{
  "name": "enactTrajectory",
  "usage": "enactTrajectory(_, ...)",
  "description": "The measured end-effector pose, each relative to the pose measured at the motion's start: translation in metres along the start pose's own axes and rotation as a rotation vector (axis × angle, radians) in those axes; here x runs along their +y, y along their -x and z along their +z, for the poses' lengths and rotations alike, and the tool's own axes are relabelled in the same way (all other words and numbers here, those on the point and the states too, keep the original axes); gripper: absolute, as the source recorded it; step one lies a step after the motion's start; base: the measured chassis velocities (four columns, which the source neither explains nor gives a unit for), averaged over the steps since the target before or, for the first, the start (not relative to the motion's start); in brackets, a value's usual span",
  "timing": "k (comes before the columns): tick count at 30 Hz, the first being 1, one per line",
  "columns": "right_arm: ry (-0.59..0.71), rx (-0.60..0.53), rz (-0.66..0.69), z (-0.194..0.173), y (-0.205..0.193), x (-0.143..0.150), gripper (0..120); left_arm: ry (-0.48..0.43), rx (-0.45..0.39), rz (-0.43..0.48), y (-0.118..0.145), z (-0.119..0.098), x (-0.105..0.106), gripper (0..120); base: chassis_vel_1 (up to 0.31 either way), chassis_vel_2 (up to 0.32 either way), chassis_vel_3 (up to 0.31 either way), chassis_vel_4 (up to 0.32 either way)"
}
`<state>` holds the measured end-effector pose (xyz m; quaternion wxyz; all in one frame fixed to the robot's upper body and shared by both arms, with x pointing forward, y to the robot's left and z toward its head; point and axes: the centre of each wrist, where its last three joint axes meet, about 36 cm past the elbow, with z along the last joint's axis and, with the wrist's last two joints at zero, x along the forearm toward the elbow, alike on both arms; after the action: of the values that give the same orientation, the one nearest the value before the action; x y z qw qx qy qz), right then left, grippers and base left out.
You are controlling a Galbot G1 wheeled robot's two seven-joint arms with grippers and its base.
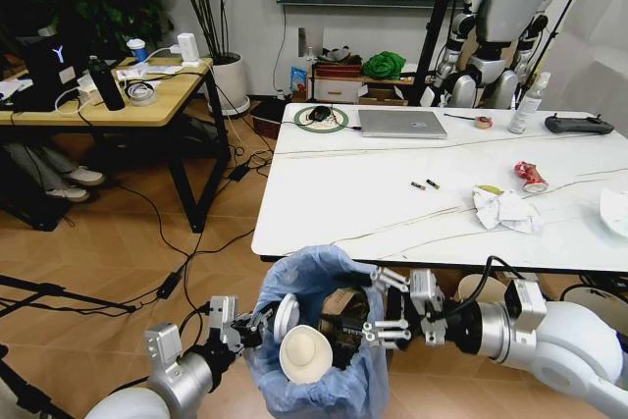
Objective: Pick up the trash bin and place the trash from the table into it.
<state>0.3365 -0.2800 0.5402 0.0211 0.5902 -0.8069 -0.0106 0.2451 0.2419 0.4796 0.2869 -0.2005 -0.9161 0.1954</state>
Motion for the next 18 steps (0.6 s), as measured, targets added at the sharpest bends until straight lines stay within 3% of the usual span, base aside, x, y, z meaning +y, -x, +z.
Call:
enactTrajectory(4, 0.037, -0.113, 0.362, -0.039, 0.009, -0.040, 93, -0.008, 0.013, -0.021, -0.006, 0.009, 0.000, 0, 0.000, 0.000, 0.000, 0.000)
enactTrajectory(7, 0.045, -0.117, 0.454, -0.040, 0.008, -0.051, 98, -0.011, 0.010, -0.022, -0.008, 0.010, 0.000, 0, 0.000, 0.000, 0.000, 0.000)
enactTrajectory(11, 0.006, -0.072, 0.715, -0.030, 0.006, -0.100, 100, -0.013, 0.002, -0.026, -0.010, 0.010, -0.002, 0, 0.000, 0.000, 0.000, 0.000)
enactTrajectory(14, -0.004, -0.038, 0.808, -0.022, 0.015, -0.140, 100, -0.016, -0.004, -0.028, -0.011, 0.010, -0.003, 0, 0.000, 0.000, 0.000, 0.000)
enactTrajectory(15, -0.004, -0.038, 0.808, -0.022, 0.015, -0.140, 100, -0.016, -0.004, -0.028, -0.011, 0.010, -0.003, 0, 0.000, 0.000, 0.000, 0.000)
enactTrajectory(18, 0.060, 0.049, 0.846, -0.020, 0.038, -0.171, 100, -0.019, -0.008, -0.033, -0.011, 0.010, -0.002, 0, 0.000, 0.000, 0.000, 0.000)
